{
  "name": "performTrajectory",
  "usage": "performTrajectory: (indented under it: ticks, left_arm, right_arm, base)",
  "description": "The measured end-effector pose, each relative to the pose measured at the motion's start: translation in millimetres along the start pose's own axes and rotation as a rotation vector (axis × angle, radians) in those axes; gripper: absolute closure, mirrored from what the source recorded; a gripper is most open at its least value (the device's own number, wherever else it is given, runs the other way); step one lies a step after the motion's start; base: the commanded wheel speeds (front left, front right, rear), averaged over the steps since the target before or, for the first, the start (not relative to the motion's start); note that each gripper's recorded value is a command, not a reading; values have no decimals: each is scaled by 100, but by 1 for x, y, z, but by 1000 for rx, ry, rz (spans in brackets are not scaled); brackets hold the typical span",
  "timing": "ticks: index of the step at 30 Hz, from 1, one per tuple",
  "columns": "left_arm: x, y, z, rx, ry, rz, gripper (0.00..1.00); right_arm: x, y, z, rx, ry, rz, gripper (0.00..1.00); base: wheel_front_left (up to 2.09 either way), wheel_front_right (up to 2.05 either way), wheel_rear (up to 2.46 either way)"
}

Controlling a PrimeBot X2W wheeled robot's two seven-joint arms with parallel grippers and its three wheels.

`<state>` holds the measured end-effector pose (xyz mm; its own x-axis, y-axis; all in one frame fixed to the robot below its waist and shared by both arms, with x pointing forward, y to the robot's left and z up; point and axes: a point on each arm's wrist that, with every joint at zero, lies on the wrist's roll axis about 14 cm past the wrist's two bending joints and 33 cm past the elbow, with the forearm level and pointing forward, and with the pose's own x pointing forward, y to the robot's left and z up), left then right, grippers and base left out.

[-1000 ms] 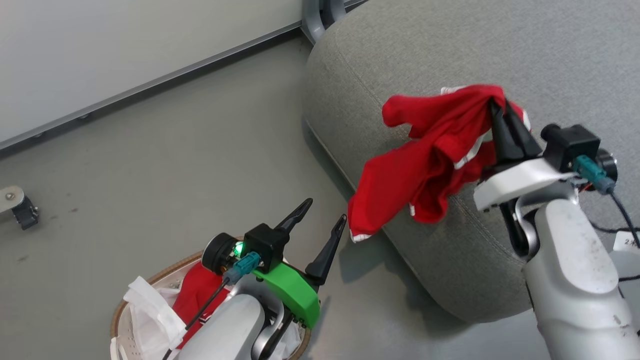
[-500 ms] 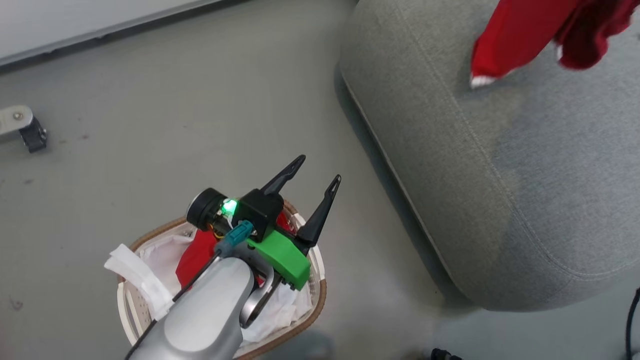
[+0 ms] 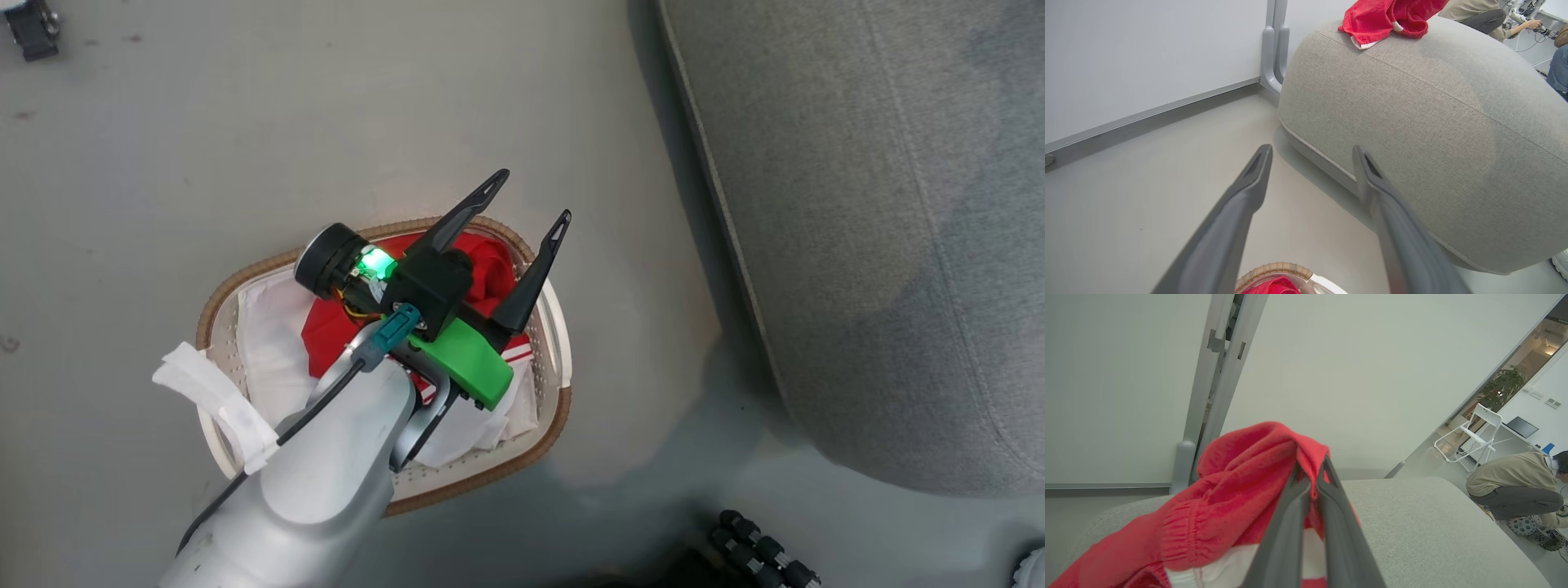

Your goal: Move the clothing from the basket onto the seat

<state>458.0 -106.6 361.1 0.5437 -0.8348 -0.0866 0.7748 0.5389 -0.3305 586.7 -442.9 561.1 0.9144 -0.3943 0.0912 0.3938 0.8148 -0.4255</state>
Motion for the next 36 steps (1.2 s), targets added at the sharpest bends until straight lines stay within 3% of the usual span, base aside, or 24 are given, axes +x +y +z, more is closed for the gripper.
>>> performTrajectory:
  ticks: [9,11,12,13,23,36]
  left_arm:
    - [-18,32,-34,-37,65,83,0]
    - [-20,36,-38,-39,74,100,0]
    - [-21,37,-38,-40,76,102,0]
    - [-21,37,-39,-39,77,103,0]
    - [-19,35,-8,-38,16,129,0]
    - [-49,38,51,-30,-98,262,0]
  right_arm:
    - [-16,62,-106,10,239,87,100]
    - [-20,70,-115,12,257,96,69]
    - [-22,73,-116,15,257,99,24]
    - [-24,75,-117,14,257,104,0]
    - [-65,72,-113,-8,240,140,0]
    - [-85,76,-35,99,61,186,0]
  base:
    - [0,0,0]
    - [0,0,0]
    - [0,0,0]
    - [0,0,0]
    - [0,0,0]
    - [0,0,0]
